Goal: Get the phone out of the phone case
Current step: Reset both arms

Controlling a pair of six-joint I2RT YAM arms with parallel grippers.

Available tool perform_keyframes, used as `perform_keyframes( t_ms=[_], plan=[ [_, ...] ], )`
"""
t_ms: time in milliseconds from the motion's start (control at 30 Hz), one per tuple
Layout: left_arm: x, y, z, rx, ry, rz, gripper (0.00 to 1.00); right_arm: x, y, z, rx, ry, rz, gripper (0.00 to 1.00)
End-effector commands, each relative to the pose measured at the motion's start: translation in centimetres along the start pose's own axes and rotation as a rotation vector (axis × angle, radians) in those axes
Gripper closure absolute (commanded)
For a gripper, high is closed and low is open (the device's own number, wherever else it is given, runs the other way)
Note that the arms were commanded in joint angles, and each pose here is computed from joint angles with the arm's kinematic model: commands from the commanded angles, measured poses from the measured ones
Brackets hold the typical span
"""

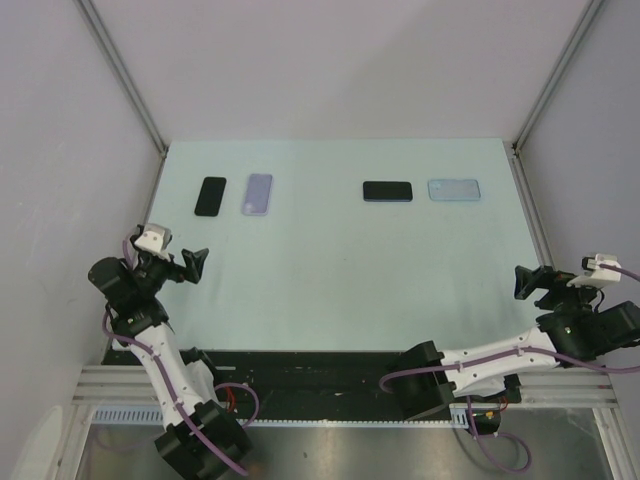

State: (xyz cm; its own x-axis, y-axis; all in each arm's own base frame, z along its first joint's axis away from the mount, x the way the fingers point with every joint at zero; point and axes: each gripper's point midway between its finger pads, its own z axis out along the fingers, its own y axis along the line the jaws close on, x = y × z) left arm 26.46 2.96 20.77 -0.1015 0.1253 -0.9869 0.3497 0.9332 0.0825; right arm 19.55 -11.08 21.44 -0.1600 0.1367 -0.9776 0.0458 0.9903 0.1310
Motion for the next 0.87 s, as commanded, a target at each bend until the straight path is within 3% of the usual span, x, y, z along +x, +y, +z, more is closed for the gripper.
perform_keyframes(
  t_ms=[0, 833],
  plan=[
    [-0.38, -0.26, -0.07, 0.016, -0.022, 0.007, 0.00, -0.71, 0.60, -0.11, -0.026, -0.026, -0.051, 0.00],
    [-0.31, -0.52, -0.01, 0.031, -0.026, -0.001, 0.00, -0.51, 1.01, -0.09, -0.053, -0.029, -0.059, 0.00]
  ],
)
